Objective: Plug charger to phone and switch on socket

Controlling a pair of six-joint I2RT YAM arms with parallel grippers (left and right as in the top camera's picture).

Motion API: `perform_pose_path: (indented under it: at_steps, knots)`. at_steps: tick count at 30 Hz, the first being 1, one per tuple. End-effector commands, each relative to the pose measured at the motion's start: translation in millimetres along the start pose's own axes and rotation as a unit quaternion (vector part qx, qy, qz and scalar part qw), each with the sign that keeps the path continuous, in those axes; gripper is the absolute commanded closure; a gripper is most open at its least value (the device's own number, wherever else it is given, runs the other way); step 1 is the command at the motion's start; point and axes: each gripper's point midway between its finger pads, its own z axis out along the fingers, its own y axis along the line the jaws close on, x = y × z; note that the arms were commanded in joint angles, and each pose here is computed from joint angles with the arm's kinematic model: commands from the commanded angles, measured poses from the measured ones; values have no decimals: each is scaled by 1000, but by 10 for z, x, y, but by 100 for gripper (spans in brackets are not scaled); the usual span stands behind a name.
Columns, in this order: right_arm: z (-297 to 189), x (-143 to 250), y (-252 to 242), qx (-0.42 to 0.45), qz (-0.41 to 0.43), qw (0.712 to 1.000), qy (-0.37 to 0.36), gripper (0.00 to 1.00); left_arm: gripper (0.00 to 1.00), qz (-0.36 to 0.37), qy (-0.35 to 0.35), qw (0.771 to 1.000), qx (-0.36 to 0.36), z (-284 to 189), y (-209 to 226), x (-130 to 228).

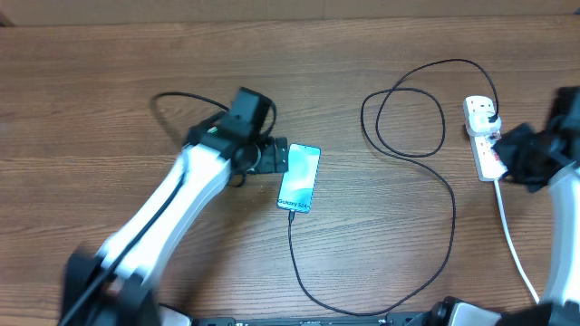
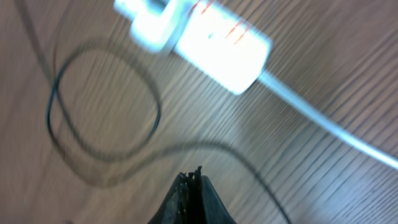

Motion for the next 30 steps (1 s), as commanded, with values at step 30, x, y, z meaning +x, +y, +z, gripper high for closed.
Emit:
perform_pose_path:
  at_steps: [30]
  knots:
    - [1366,-994,17,61,56,994,78,96,1,-42,-241,956,-160,-2199,1169,490]
